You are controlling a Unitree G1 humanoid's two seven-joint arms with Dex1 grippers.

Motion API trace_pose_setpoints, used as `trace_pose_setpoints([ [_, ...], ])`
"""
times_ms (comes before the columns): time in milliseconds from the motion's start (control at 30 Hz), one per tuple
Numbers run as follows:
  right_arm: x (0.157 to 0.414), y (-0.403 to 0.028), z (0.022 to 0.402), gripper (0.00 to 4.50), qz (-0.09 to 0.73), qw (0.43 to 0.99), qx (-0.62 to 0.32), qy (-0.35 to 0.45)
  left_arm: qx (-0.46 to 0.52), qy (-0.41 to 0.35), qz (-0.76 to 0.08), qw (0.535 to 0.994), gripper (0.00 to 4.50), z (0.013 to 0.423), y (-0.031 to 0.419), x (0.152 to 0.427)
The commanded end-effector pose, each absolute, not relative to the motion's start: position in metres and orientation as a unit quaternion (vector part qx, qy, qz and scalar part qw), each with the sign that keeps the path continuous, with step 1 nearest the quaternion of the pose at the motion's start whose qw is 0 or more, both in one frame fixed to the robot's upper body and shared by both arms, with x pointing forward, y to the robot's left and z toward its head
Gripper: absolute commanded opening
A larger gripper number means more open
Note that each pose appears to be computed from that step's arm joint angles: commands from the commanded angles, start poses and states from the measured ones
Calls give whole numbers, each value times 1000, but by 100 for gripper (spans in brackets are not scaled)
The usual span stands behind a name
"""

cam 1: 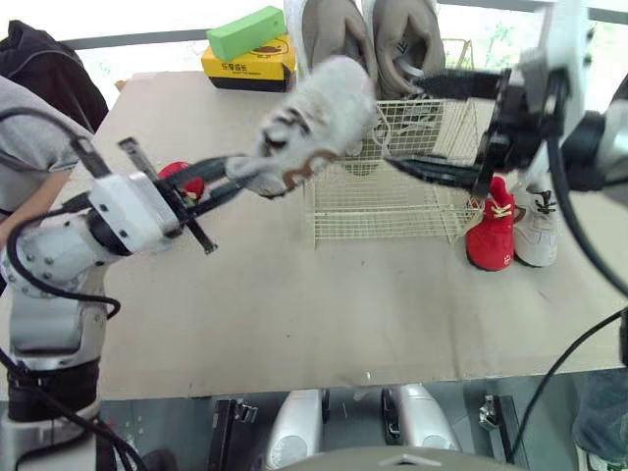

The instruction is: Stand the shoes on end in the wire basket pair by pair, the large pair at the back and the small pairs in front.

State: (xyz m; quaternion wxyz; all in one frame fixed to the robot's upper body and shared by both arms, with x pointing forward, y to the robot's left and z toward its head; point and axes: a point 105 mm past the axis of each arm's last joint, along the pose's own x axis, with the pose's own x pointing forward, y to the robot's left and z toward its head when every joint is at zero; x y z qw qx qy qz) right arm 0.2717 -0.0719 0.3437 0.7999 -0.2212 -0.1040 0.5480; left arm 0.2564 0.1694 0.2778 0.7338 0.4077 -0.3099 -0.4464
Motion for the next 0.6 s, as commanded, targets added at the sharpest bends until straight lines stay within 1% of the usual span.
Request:
trace_pose_setpoints([
  [33, 276, -66, 344, 450, 566, 776, -269, -73, 465, -332, -497, 653, 8, 277, 157, 259],
  [67, 278, -66, 342, 450, 570, 770, -281, -63, 473, -339, -503, 639, 8, 278, 154, 262],
  [167, 280, -64, 323, 450, 594, 744, -305, 13, 493, -377, -523, 584, 8, 283, 141, 266],
  [233, 285, -63, 313, 450, 596, 736, -318, 39, 503, -395, -534, 553, 8, 283, 135, 267],
  [300, 293, -68, 302, 394, 583, 739, -332, 58, 518, -417, -537, 520, 8, 285, 131, 267],
  [333, 291, -72, 294, 363, 585, 733, -338, 72, 522, -428, -537, 506, 8, 286, 130, 267],
  [433, 288, -79, 284, 219, 586, 728, -344, 88, 529, -447, -531, 488, 8, 289, 128, 269],
  [467, 287, -80, 285, 176, 588, 731, -335, 88, 522, -440, -538, 494, 8, 290, 130, 270],
  [500, 286, -80, 287, 128, 588, 737, -320, 90, 512, -434, -546, 501, 58, 291, 131, 271],
  [533, 286, -81, 290, 101, 588, 746, -299, 92, 489, -425, -554, 522, 110, 294, 132, 272],
  [567, 285, -82, 292, 71, 586, 756, -276, 93, 443, -406, -561, 570, 137, 300, 134, 277],
  [600, 284, -83, 296, 43, 587, 766, -245, 95, 352, -356, -573, 649, 187, 308, 138, 285],
])
